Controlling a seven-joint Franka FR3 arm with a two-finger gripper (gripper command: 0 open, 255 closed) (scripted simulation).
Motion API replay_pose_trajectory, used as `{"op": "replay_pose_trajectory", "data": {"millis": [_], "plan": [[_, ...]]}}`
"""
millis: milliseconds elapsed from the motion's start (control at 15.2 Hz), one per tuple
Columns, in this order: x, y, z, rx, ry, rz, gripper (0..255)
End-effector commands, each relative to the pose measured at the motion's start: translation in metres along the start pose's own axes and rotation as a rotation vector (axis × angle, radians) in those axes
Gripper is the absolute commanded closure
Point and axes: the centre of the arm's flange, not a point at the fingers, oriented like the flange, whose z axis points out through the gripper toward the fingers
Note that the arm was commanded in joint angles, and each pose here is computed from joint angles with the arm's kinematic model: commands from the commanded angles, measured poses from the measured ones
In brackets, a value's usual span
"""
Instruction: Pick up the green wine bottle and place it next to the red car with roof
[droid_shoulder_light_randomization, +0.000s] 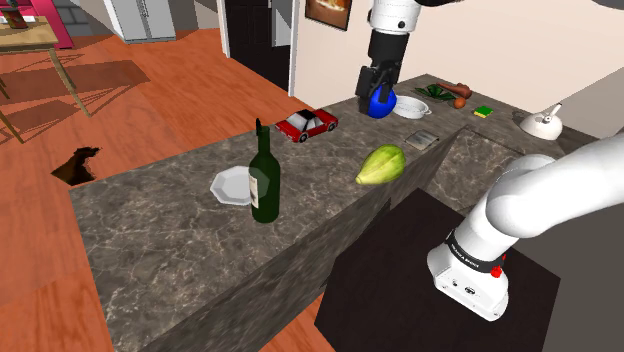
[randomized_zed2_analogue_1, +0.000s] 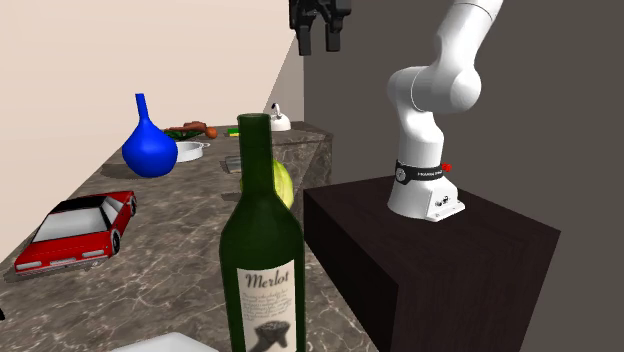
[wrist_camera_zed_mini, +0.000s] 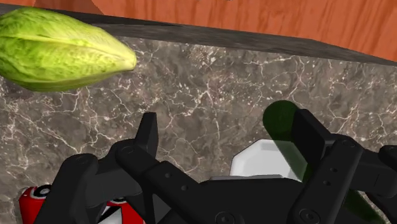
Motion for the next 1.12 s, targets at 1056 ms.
{"op": "replay_pose_trajectory", "data": {"millis": [1056], "plan": [[0.167,-0.173,0.046,-0.009,-0.058,0.022,0]]}}
